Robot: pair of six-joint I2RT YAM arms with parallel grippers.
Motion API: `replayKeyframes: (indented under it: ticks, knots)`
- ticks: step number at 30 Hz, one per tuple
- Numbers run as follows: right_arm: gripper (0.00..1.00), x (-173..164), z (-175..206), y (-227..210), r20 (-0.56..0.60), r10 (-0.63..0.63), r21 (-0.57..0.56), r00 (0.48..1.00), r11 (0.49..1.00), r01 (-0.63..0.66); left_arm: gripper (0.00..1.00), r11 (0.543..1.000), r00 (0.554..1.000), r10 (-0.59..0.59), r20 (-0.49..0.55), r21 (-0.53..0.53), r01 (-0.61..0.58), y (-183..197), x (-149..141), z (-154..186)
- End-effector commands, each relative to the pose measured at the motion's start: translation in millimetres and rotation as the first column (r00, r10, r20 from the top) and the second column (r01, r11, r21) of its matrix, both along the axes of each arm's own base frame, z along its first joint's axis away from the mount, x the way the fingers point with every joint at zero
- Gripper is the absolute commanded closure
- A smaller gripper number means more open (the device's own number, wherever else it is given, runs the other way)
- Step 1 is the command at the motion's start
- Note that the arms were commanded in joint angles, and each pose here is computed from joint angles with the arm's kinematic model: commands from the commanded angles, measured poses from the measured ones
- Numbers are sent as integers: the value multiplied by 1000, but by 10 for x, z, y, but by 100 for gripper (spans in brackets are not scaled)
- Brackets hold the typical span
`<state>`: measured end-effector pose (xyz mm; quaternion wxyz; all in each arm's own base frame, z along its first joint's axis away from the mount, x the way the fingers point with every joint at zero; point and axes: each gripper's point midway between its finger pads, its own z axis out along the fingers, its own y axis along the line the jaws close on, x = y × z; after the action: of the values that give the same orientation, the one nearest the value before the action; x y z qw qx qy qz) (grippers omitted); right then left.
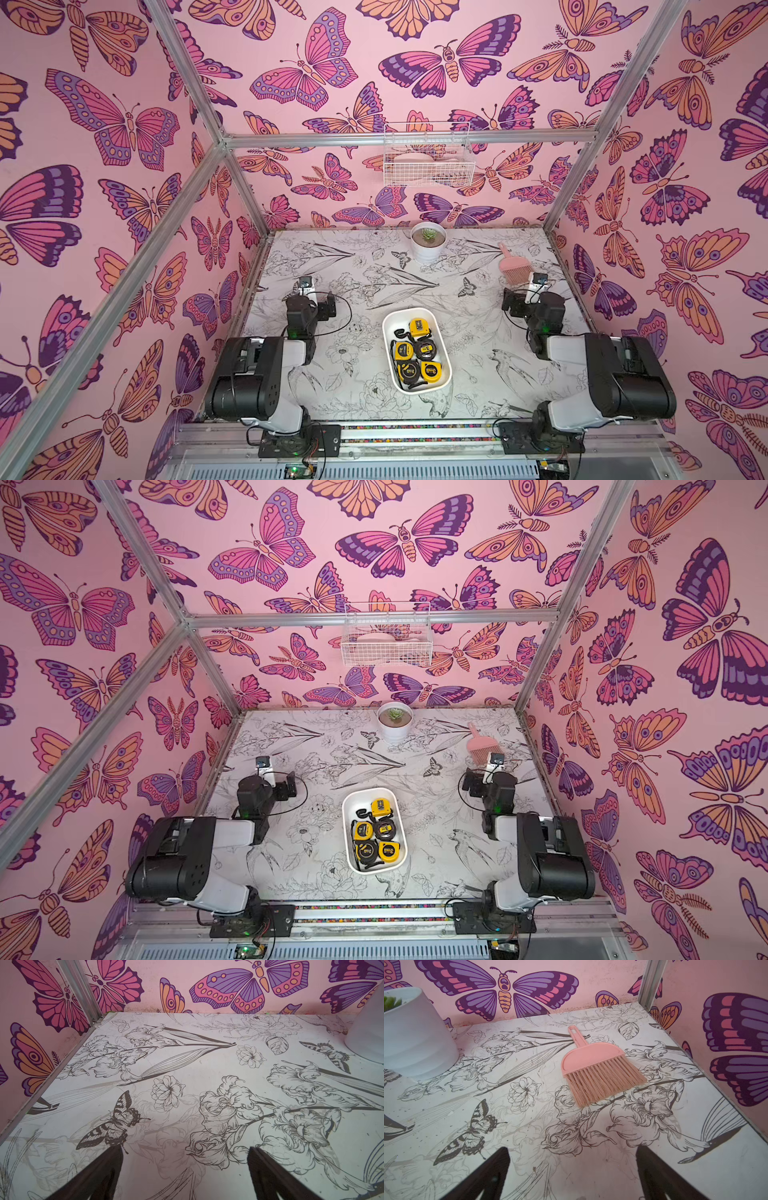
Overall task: Take the tape measure out of the storage box
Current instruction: Move the storage box to the center of the board.
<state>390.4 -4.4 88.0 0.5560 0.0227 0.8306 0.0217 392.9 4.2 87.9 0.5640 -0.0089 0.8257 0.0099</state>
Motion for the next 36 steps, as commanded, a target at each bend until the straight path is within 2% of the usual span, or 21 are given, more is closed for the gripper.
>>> replayKeyframes:
  ticks: [1, 33, 34, 36]
  knots:
    - [1, 51, 61, -19, 14, 3, 3, 1000, 1000, -3, 0, 1000, 1000, 13, 15, 25, -13, 7, 3, 7]
    - [1, 44, 63, -15, 17, 4, 5, 1000, 1000, -4, 1, 1000, 1000, -6, -27, -6, 6, 20, 11, -3]
    - [1, 63, 114, -29, 37, -5, 6, 999, 1000, 5, 1, 1000, 1000, 0, -12, -7, 0, 29, 38, 56]
    - [1, 82, 247, -108, 25, -51, 5, 998, 999, 51, 1, 1000, 998, 3, -61, -5, -3, 34, 49, 157]
